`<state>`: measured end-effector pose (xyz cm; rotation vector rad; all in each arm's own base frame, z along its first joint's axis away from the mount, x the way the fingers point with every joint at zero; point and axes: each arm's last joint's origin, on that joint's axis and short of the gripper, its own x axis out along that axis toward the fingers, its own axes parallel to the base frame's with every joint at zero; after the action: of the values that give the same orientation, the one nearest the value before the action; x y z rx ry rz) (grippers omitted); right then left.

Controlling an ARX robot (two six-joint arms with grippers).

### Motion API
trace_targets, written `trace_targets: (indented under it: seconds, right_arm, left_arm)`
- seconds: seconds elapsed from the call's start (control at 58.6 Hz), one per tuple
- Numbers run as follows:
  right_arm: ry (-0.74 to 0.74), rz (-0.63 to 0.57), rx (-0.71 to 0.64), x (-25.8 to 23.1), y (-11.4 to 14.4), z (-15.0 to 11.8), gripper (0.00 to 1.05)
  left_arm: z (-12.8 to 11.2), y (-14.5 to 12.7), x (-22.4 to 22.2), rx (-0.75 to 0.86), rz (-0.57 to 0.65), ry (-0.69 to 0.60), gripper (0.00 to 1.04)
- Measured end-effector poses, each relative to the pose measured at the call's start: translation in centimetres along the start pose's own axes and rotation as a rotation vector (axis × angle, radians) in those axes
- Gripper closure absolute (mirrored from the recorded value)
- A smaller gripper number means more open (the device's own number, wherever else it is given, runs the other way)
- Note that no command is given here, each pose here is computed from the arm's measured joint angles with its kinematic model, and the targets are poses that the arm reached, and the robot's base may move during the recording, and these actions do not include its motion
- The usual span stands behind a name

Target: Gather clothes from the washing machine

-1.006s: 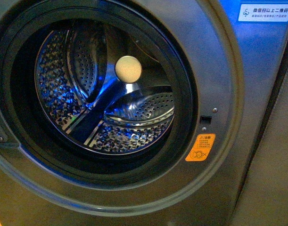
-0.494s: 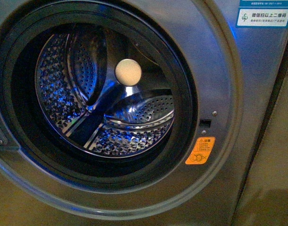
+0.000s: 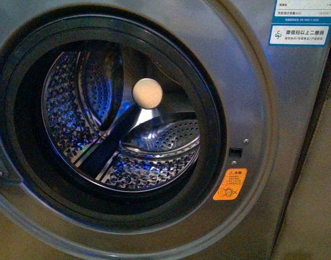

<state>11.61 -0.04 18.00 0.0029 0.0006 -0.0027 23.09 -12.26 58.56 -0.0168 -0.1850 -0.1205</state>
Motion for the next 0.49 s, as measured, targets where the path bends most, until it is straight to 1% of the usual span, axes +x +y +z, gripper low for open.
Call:
trace_targets:
  seconds: [0.085, 0.188, 0.307, 0.358, 0.392, 0.46, 0.494]
  right_arm:
    - [0.000, 0.000, 0.000, -0.2, 0.0, -0.2, 1.02]
    - [0.000, 0.000, 0.000, -0.4, 0.0, -0.4, 1.02]
    - [-0.004, 0.000, 0.000, -0.6, 0.0, -1.2, 1.02]
    - [-0.006, 0.000, 0.000, -0.6, 0.0, -1.2, 1.02]
    - [-0.007, 0.001, 0.000, -0.7, 0.0, -1.2, 1.02]
    - [-0.010, 0.000, 0.000, -0.8, 0.0, -1.2, 1.02]
    - [0.011, 0.000, 0.000, -1.2, 0.0, -1.5, 1.02]
  left_arm:
    - [0.0, 2.1, -1.3, -0.017, 0.067, 0.002, 0.07]
    - [-0.2, 3.1, -2.7, -0.028, 0.103, -0.008, 0.07]
    - [-1.2, 4.2, -4.2, -0.053, 0.148, -0.003, 0.07]
    - [-2.1, 4.7, -4.8, -0.028, 0.134, 0.053, 0.13]
    - [-3.1, 5.1, -5.4, -0.014, 0.117, 0.087, 0.19]
    - [-5.9, 6.1, -6.9, -0.004, 0.103, 0.109, 0.31]
    - [-8.0, 6.7, -8.2, -0.003, 0.108, 0.101, 0.40]
